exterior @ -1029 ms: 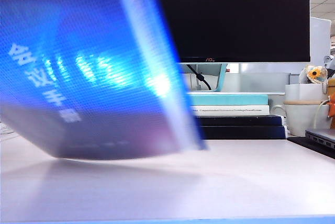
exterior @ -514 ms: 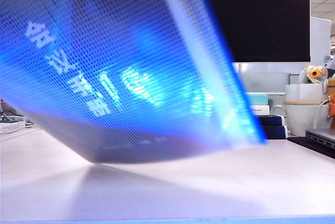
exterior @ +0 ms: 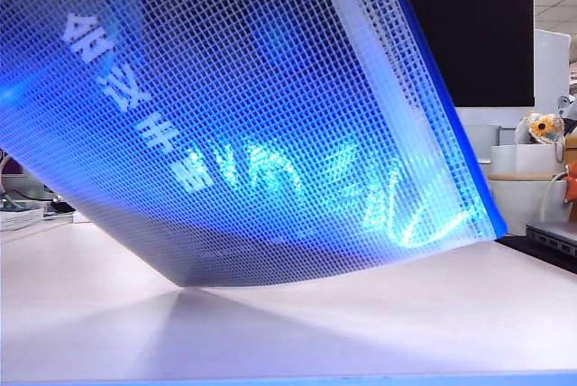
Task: Pick up the transparent plastic file bag with a blue zipper and close its zipper.
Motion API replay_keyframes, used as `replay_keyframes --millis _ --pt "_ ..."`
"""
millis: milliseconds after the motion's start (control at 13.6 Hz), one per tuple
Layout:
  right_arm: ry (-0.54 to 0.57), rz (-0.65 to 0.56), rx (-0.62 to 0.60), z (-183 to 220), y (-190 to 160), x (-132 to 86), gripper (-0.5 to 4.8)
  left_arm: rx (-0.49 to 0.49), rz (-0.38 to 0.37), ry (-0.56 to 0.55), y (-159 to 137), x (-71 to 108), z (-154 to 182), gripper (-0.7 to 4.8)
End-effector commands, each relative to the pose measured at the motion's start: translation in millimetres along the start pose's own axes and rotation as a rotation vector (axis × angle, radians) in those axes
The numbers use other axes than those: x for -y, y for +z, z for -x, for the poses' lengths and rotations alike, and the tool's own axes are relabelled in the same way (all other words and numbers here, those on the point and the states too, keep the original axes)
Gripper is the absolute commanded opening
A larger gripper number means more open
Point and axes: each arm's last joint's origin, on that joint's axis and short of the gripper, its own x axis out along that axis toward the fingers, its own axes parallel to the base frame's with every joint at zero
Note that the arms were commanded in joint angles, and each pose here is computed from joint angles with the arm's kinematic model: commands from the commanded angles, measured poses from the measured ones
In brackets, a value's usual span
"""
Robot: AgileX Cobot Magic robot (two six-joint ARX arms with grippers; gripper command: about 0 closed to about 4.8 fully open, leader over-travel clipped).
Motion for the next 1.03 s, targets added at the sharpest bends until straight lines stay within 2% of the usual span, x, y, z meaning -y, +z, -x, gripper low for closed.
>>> replay_keyframes --millis 73,220,514,588,661,808,882,955,1029 --pt "-0.068 0.009 -0.049 1 -5 0 -0.01 0.033 -0.017 -0.010 6 1.7 2 -0.06" --pt "-0.109 -0.019 -0.142 3 -16 -4 -0.01 0.038 -0.028 0.076 8 3.4 6 -0.06" --pt "-0.142 -0.041 -0.207 8 -23 -13 -0.01 0.069 -0.004 0.173 11 3.5 24 -0.06" --pt "-0.159 -0.039 -0.244 8 -28 -13 -0.01 0.083 -0.017 0.175 13 5.3 29 -0.06" --pt "-0.162 -0.023 -0.236 7 -28 -12 -0.01 0.115 -0.038 0.094 16 11.8 37 -0.06" --pt "-0.167 -0.015 -0.231 7 -27 -11 -0.01 0.107 -0.009 0.096 15 14.9 39 -0.06" --pt "-0.301 -0.021 -0.306 9 -31 -8 -0.01 0.101 -0.001 0.120 14 19.0 42 -0.06" --pt "-0.370 -0.028 -0.352 11 -33 -7 -0.01 0.096 0.006 0.123 13 20.4 43 -0.06" --pt "-0.517 -0.058 -0.384 25 -36 -1 -0.01 0.032 0.020 0.235 3 32.6 53 -0.06"
